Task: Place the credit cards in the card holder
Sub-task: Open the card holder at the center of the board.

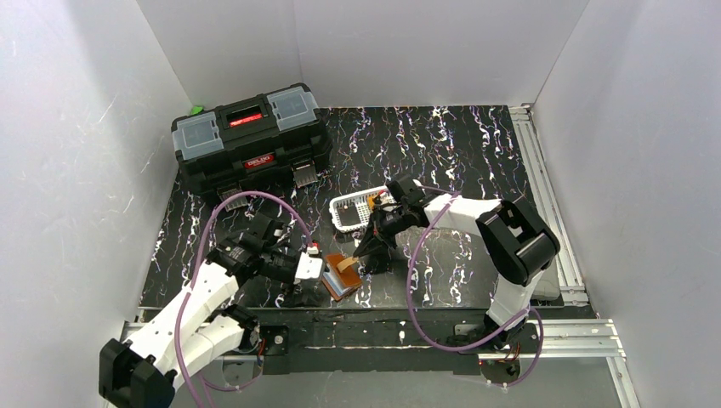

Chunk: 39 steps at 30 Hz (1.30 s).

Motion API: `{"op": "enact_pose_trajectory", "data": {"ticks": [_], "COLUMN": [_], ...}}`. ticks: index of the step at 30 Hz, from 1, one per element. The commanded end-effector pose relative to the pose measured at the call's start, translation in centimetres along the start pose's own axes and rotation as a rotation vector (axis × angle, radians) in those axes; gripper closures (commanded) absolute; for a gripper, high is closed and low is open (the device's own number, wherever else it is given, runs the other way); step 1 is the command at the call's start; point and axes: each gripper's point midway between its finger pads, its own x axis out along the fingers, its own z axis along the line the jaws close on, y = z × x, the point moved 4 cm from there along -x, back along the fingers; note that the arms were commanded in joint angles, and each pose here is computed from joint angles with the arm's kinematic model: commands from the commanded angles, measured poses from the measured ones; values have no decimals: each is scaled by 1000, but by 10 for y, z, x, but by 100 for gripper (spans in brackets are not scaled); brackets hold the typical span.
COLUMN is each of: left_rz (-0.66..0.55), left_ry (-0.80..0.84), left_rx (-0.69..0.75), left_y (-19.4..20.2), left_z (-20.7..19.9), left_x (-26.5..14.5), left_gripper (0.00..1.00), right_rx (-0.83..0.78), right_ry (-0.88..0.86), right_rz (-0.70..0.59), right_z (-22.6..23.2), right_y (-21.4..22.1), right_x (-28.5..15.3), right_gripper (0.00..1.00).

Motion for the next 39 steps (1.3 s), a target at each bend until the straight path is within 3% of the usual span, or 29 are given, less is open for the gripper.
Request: {"op": "enact_pose_trajectory", "data": {"ticks": [1, 7, 17, 27, 39], "left_rz": [20, 61, 94, 112, 147], "left_ry": [70, 130, 175, 155, 154], "left_rx": [83, 116, 204, 188, 158], "left_y": [4, 9, 13, 12, 27], "left_z": [-6, -8, 11, 33, 34], "left_x": [6, 12, 26, 37, 43], "left_gripper": [18, 18, 26, 30, 30], "right_rx": [-57, -60, -87, -124, -227], "right_ry": [-61, -32, 157, 388, 450], "right_rz": [-36, -76, -139, -199, -213], "right_z": [11, -3, -52, -86, -77], "right_y": [1, -7, -15, -16, -12], "right_x": [-16, -28, -39, -51, -49], "right_gripper": [99, 99, 99, 99, 99]}}
